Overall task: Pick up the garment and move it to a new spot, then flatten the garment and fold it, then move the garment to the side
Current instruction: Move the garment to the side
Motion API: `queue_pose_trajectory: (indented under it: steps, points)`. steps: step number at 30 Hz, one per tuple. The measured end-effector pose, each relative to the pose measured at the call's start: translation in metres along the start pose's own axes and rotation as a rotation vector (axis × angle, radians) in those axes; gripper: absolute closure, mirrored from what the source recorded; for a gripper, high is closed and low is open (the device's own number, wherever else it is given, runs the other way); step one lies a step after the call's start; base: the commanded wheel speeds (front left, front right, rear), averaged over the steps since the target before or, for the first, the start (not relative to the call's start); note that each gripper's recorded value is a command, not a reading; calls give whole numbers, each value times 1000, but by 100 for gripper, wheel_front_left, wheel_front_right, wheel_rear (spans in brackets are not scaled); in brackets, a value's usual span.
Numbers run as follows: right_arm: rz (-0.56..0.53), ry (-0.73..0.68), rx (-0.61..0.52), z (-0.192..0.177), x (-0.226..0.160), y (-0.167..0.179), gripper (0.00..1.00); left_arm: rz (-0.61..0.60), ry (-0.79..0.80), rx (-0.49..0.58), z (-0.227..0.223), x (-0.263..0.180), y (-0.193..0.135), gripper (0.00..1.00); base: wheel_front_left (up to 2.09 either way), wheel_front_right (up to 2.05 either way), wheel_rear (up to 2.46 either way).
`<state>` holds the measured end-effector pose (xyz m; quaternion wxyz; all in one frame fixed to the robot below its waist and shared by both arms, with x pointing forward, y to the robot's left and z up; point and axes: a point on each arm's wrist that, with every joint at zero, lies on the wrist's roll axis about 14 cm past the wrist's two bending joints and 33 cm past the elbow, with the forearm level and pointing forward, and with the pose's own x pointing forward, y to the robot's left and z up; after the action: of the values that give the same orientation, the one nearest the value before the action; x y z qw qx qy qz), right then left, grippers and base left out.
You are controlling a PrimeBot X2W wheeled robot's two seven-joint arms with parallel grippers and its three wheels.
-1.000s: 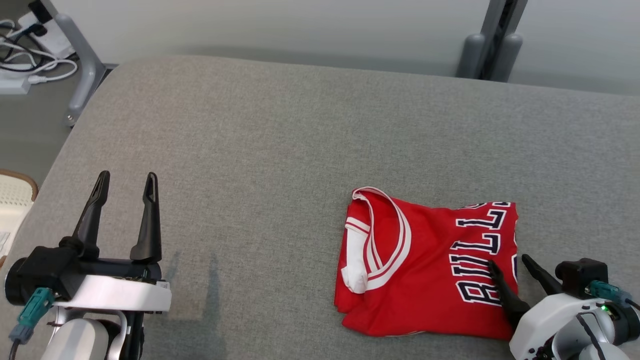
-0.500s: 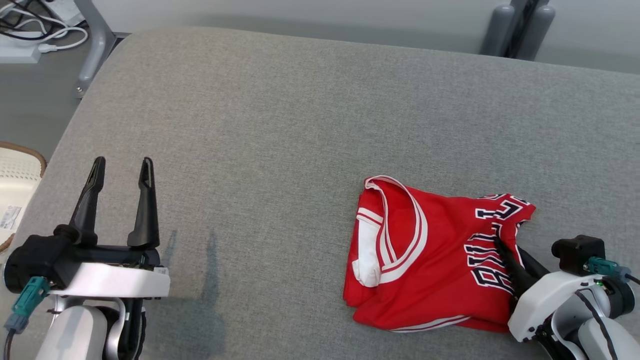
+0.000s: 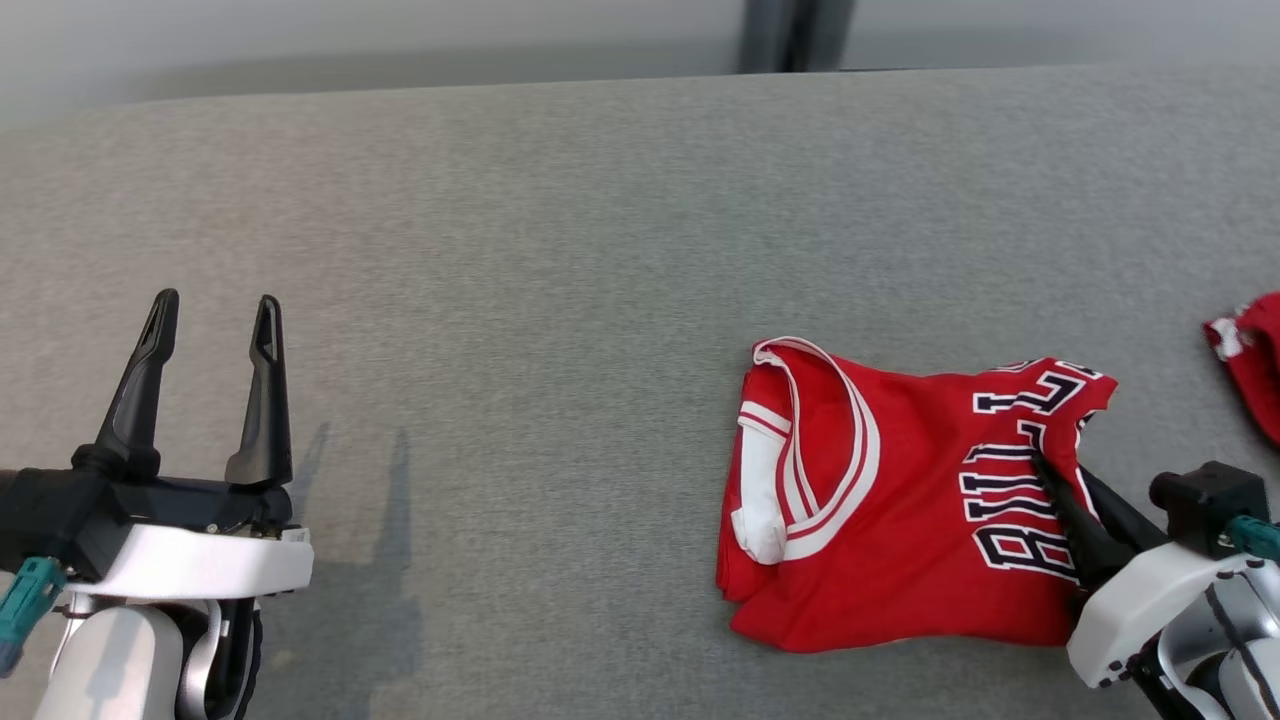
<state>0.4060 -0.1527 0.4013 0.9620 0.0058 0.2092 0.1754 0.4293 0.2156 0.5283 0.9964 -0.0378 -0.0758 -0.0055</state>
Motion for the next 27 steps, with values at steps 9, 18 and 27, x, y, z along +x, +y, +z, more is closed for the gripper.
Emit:
queue_pose_trajectory:
  steps: [9,18,27]
  points:
    - [-187,-46,-31,12,-47,-56,100,-262,22,-44,-29,53,-87,0,0,0,0]
    - [-326,-97,-245,63,-60,-132,100,-441,66,-82,-62,83,-151,0,0,0,0]
    - [-477,22,-441,95,-77,-222,100,-534,97,-113,-89,92,-183,0,0,0,0]
